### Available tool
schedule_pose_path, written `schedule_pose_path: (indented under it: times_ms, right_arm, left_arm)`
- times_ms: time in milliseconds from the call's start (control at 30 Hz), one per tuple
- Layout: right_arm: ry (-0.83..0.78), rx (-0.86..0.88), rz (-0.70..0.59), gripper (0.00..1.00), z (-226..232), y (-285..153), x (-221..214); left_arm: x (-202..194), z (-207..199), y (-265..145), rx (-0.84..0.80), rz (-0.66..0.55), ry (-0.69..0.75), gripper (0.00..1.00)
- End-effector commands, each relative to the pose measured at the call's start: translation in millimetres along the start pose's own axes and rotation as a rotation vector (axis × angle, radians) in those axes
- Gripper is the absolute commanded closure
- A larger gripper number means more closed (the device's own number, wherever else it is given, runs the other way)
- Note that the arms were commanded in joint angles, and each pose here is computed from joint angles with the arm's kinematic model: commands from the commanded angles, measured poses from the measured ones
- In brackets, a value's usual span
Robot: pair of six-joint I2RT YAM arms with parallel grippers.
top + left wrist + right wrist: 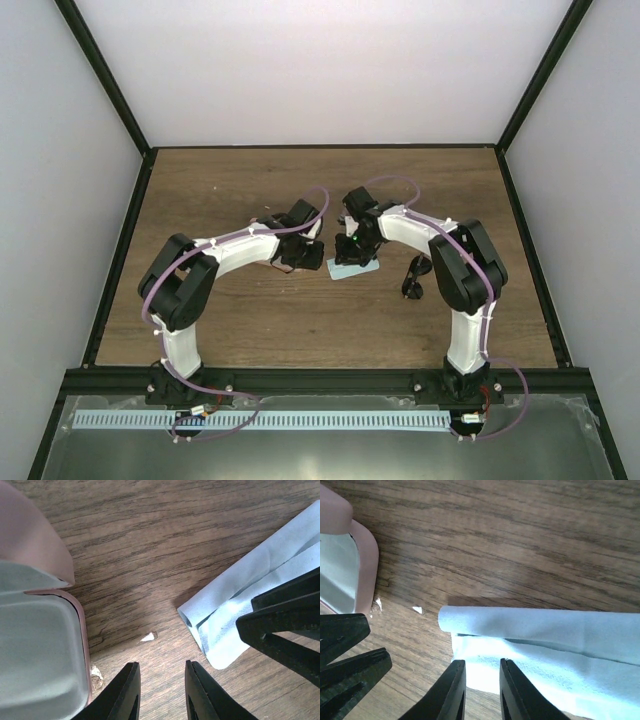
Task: Organize the sunglasses
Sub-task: Adjust the glasses cleaning cloth at the center of the board.
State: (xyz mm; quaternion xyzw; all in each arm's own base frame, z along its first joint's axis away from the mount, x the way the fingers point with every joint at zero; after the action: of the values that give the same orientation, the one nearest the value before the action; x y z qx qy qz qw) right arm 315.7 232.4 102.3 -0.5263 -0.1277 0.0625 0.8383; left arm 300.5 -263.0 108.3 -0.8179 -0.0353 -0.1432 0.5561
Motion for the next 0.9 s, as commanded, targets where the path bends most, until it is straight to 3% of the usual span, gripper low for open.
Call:
schedule_pose_path:
  times_ms: [0,867]
  right_arm:
    - [-0.05,-0.055,-0.039,0.78,14.1,-13.5,12.3]
    - [-0.112,-0.169,0.014,0.8,34.8,20.3,18.0]
  left_arm:
    - [-0.4,3.4,1.7,0.004,-0.004,-0.01,0.72]
    - [-7.6,26.1,1.8,0.042,0.043,-0.009,0.72]
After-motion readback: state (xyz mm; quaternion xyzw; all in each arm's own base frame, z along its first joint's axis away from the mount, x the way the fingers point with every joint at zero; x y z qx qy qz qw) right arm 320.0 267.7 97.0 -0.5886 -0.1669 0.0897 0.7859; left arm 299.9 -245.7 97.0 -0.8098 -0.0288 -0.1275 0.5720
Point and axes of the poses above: each gripper's point midway between its finger pads, its own y axis out along the fingers, its own z axis along the line the jaws close on, x = y × z, the point moved 7 cm from there along -y, back along the fingers, and after that the axes turned 5 degrees about -y, right-handed, at the moved point
